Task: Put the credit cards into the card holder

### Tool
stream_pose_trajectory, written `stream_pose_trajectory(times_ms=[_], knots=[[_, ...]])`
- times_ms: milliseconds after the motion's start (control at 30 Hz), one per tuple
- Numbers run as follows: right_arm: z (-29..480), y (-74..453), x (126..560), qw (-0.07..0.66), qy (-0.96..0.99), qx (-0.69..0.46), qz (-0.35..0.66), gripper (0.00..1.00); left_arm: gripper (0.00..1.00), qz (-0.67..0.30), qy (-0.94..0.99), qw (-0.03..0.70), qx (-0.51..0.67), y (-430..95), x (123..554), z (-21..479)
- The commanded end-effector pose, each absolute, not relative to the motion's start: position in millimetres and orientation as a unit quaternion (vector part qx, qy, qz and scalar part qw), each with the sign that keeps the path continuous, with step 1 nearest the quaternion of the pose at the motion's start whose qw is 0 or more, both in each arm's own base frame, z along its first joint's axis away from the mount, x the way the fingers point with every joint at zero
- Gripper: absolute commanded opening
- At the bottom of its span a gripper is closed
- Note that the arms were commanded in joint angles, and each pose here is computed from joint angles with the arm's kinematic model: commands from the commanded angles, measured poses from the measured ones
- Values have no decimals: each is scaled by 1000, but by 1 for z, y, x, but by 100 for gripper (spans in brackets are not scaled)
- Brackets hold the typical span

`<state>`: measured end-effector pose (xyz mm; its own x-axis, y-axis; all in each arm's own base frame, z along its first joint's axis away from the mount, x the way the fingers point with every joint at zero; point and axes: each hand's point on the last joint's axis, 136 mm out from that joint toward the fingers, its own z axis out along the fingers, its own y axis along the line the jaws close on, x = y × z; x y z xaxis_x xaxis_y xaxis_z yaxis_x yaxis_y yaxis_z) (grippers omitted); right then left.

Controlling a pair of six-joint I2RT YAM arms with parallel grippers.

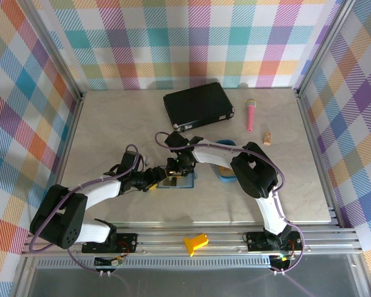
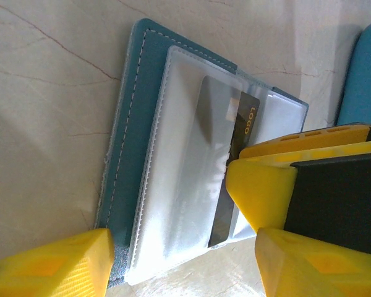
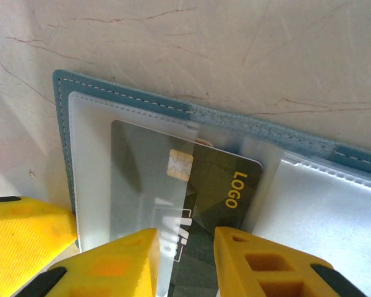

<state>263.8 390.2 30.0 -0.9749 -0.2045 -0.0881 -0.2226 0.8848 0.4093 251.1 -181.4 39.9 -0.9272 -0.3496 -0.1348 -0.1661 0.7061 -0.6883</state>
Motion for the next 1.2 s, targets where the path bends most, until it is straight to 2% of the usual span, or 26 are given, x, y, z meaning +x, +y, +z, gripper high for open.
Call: stream_pose_trajectory(times_ms=[0,533,933,1167], knots=[[27,408,258,5,963,-111,245,30,63,-364,913,124,-133,-186,248,39],[37,423,263,17,953,-94,287,27,62,-373,910,123,-136,-187,247,39],[60,393,270,74,964,-105,235,27,59,-365,909,150,-135,-182,250,56],[63,380,270,81,969,-101,208,27,59,-338,915,163,-149,-167,248,61]])
